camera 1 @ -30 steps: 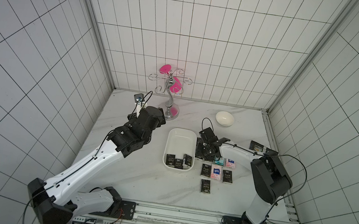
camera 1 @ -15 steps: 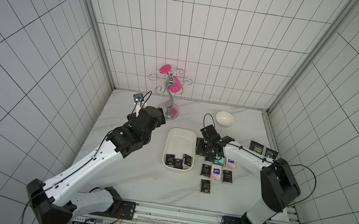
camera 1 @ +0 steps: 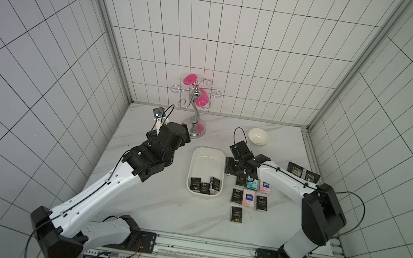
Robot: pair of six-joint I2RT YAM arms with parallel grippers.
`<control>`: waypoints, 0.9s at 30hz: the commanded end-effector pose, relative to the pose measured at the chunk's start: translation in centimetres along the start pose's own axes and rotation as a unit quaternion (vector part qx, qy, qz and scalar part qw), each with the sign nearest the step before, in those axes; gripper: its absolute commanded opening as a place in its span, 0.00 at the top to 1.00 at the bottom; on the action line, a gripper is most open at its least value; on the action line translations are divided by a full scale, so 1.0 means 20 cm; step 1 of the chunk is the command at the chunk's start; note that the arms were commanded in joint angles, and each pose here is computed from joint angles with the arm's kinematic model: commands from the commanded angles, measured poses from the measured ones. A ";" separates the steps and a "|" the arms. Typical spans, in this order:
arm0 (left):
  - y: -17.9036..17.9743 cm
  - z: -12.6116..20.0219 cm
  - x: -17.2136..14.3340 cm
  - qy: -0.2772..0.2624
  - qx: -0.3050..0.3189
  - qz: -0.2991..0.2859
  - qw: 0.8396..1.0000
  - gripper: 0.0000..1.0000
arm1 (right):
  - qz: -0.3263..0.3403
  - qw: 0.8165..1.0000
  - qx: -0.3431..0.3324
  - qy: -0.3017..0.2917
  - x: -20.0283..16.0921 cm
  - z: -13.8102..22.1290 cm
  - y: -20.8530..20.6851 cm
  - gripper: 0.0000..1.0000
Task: Take the pocket tissues out of the storage box
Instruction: Place the pocket tissues at the center of the board.
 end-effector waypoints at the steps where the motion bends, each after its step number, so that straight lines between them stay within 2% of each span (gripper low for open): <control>1: 0.00 0.02 0.02 -0.009 -0.003 0.009 1.000 0.02 | 0.000 1.000 -0.009 0.013 -0.05 -0.04 -0.02 0.48; 14: 0.00 0.01 0.00 -0.005 -0.002 0.006 1.000 0.02 | -0.002 1.000 0.011 -0.007 -0.01 0.00 0.03 0.48; 21: 0.00 0.01 0.00 -0.006 -0.002 0.007 1.000 0.02 | -0.013 1.000 0.028 0.000 -0.01 -0.04 0.08 0.58; 27: 0.00 0.01 0.00 -0.006 -0.001 0.005 1.000 0.02 | -0.023 0.999 0.047 0.007 -0.02 -0.07 0.10 0.58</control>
Point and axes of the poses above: each gripper's point midway between its finger pads, its own z axis back along the fingers, its own y axis along the line the jaws close on, x = y × z, the point moved 2 cm from there along z, back along the fingers, and after that the axes turned 6 degrees about -z, right-handed, at the moved point
